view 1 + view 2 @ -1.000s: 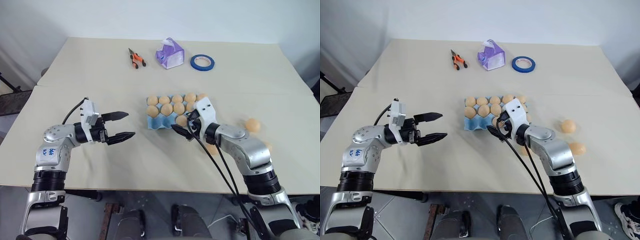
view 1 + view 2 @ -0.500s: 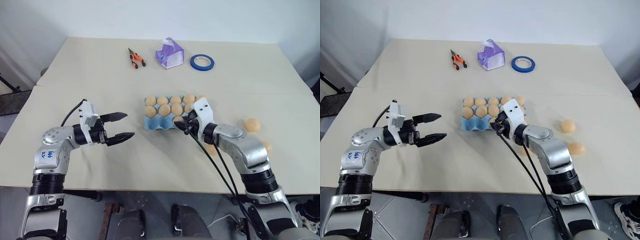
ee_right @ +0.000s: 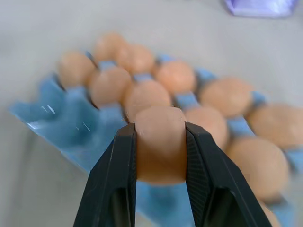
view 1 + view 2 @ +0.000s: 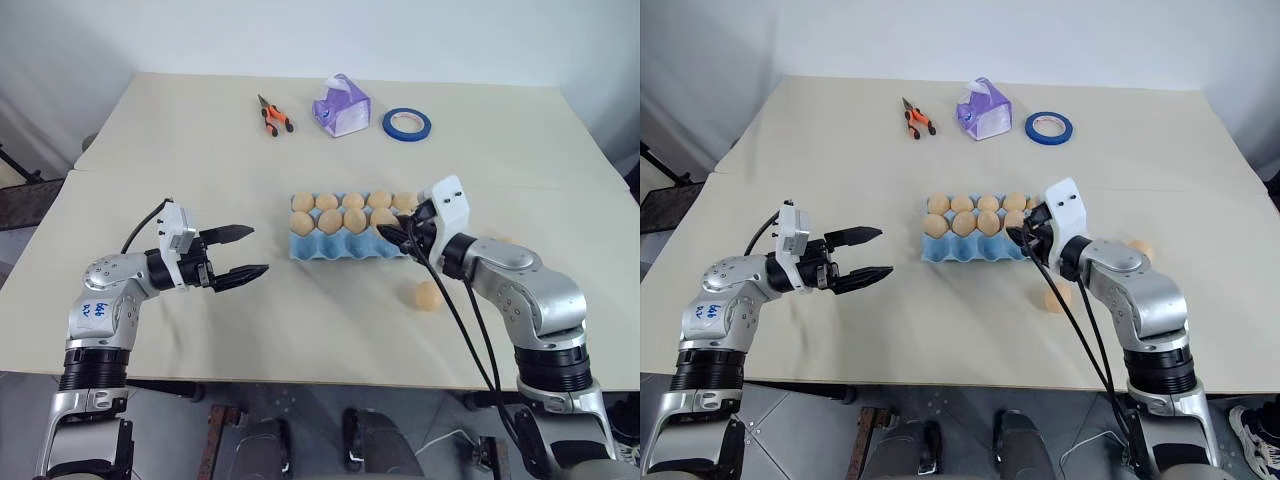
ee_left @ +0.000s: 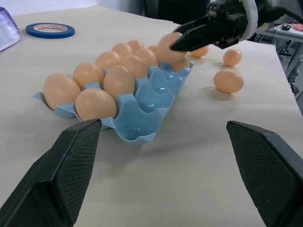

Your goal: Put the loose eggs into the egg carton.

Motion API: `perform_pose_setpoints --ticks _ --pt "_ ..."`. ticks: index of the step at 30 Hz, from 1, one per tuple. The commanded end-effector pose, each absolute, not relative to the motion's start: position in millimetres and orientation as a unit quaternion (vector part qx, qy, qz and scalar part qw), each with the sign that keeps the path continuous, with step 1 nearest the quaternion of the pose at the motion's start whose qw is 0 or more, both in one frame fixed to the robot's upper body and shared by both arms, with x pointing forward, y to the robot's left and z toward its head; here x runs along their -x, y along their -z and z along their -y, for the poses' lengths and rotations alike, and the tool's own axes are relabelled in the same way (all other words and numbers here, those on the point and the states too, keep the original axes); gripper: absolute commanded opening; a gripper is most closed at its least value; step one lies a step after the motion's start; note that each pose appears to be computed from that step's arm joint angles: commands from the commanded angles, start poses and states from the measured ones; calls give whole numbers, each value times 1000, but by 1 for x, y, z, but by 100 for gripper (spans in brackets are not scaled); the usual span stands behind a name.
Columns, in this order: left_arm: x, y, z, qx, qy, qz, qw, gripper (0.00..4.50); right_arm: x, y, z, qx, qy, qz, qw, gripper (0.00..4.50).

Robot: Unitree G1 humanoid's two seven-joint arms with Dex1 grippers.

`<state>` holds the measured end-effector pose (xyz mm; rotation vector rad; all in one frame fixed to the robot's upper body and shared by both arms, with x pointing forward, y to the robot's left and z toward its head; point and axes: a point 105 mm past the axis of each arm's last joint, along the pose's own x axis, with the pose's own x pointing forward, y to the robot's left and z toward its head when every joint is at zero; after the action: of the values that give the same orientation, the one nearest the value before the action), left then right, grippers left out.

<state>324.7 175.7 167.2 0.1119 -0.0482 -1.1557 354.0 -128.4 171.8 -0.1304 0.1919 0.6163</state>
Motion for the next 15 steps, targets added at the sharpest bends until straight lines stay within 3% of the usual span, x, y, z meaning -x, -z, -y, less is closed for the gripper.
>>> perform_pose_setpoints --ticks 1,10,15 --pt "-324 -180 -175 -62 549 45 832 450 -349 -180 133 78 -300 -85 947 135" --pt "-326 -181 -174 -60 553 43 830 450 -342 -190 133 88 -310 -79 943 447" --pt "-324 -179 -175 -59 560 36 825 450 -321 -210 155 84 -309 -70 945 449"
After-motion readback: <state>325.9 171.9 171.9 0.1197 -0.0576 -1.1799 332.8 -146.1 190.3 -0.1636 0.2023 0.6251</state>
